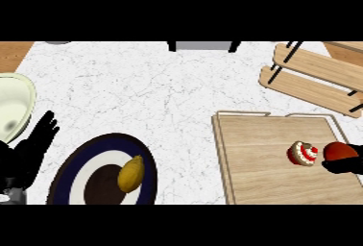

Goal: Pick the tomato from the tray and place it in the tiered shelf

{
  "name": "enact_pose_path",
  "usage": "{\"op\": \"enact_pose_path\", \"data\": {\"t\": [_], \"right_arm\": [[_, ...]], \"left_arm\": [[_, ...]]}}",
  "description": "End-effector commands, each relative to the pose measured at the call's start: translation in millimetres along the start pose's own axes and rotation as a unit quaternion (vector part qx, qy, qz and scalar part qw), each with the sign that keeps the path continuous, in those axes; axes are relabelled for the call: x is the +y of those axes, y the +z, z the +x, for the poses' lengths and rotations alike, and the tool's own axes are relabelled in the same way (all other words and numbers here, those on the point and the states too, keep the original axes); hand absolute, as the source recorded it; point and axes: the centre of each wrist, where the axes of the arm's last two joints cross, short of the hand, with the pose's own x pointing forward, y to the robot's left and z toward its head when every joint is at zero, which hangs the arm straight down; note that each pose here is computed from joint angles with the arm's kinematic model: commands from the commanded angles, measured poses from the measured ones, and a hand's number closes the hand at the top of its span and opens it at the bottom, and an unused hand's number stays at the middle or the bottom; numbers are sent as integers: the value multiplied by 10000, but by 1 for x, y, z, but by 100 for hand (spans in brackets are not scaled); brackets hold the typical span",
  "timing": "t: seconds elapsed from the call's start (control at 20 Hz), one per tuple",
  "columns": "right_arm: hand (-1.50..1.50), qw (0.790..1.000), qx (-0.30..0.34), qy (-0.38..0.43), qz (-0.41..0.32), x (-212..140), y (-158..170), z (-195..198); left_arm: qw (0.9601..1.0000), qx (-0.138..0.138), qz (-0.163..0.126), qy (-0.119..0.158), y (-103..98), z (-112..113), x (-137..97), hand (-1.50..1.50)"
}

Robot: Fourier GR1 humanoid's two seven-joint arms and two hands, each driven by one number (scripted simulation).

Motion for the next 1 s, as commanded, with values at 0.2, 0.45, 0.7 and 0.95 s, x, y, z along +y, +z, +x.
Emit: {"op": "enact_pose_path", "data": {"t": [0.2,0.45,0.7,0.95], "right_arm": [[150,9991,177,304,-250,23,2,4],[150,9969,-44,-11,-781,-20,36,18],[150,9222,-2724,1928,-1957,6,87,52],[150,8027,-4384,2820,-2896,26,138,77]], "left_arm": [[9999,-16,91,72,-15,10,-18,0],[10000,-80,21,20,-2,0,0,0],[9999,-91,-111,-42,-6,9,-6,0],[9998,-23,-204,-23,-5,3,-14,0]]}}
